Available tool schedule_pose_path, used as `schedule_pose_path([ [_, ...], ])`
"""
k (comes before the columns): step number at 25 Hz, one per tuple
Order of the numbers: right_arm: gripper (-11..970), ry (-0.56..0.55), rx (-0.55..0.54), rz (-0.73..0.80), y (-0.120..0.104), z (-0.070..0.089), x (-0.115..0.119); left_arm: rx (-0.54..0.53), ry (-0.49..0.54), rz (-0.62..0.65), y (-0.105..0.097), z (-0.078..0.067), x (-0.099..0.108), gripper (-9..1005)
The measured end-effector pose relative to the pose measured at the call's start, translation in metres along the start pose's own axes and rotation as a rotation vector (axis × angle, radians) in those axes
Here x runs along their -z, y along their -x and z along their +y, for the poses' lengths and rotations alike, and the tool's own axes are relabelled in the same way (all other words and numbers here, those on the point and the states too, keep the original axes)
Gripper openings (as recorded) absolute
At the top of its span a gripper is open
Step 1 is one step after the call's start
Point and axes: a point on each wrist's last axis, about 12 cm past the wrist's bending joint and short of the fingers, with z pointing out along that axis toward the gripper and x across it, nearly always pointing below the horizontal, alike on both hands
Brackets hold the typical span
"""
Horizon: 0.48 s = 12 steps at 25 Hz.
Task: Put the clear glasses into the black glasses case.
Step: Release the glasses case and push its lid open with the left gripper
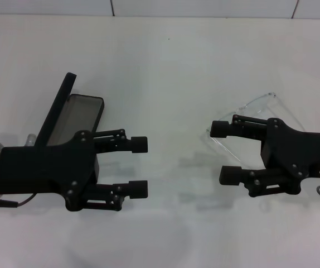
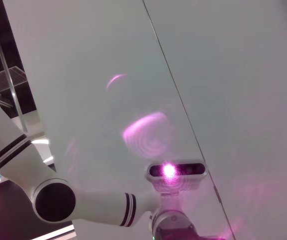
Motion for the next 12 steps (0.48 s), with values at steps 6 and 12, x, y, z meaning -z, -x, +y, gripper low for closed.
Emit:
schedule_pose_path([
  [6, 868, 0.005, 0.009, 0.000, 0.0007, -0.0014, -0.0026, -0.004, 0.000, -0.001, 0.0011, 0.0010, -0.0007, 782],
  [12, 869, -0.002, 0.025, -0.003, -0.0008, -0.0018, -0.0032, -0.004, 0.004, -0.002, 0.0019, 0.0019, -0.0005, 778],
])
